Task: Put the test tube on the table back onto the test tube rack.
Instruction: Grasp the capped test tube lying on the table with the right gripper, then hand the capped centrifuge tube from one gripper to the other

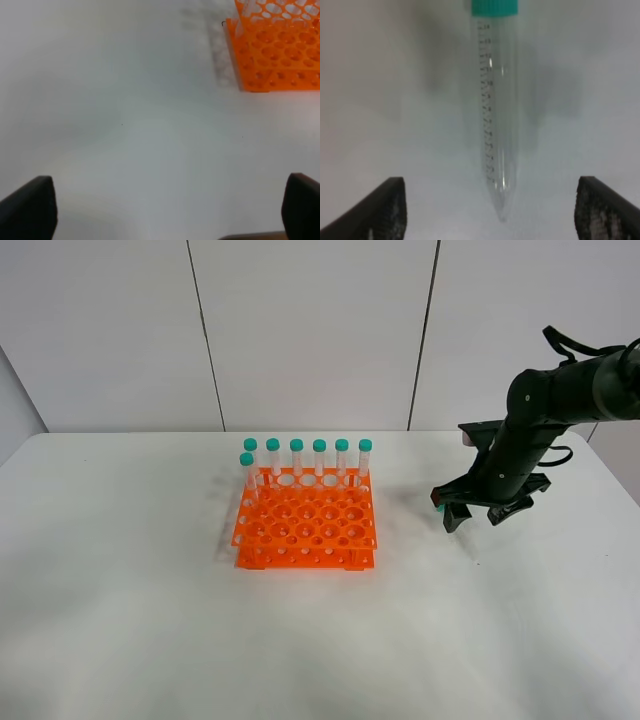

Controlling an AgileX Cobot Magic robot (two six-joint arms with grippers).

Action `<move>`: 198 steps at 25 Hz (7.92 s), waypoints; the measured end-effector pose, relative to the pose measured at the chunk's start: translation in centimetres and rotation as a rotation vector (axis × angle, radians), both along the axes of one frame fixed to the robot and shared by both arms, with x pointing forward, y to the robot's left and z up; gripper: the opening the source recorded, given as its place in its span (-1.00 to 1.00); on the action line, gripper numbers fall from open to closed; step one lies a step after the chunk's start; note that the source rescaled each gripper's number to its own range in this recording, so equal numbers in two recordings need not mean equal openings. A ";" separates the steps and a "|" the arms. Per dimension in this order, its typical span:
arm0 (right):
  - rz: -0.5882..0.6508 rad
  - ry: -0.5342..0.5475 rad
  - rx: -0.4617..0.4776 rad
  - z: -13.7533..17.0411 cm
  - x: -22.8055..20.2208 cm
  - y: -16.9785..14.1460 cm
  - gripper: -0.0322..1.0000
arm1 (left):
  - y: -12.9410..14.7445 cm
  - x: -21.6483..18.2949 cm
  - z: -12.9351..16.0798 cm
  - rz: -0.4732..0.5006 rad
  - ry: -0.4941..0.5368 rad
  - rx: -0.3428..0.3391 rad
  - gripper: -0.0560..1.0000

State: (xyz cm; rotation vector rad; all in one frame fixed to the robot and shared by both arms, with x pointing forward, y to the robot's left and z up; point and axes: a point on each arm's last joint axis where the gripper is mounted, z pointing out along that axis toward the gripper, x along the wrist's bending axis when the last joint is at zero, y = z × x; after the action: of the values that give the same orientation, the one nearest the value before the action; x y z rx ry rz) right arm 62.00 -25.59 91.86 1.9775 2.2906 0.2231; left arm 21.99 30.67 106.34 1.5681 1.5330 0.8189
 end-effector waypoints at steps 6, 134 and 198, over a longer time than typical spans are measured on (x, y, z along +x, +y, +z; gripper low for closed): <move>-0.001 0.042 -0.006 -1.7 0.1 0.0 0.46 | 0.0 0.0 0.0 0.000 0.000 0.000 1.00; 0.503 -1.138 0.466 6.7 -20.5 10.4 -0.91 | -0.1 0.0 0.4 -0.043 -0.038 0.047 1.00; 0.474 -1.090 0.481 6.4 -20.6 10.3 -0.91 | -21.6 24.9 4.1 -0.831 -0.005 -0.121 1.00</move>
State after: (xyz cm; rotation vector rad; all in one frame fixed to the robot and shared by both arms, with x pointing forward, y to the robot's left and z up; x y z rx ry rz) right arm 41.43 -15.27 98.23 0.8903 1.9038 1.5425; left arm 46.85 9.10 110.46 1.8738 0.7659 0.2469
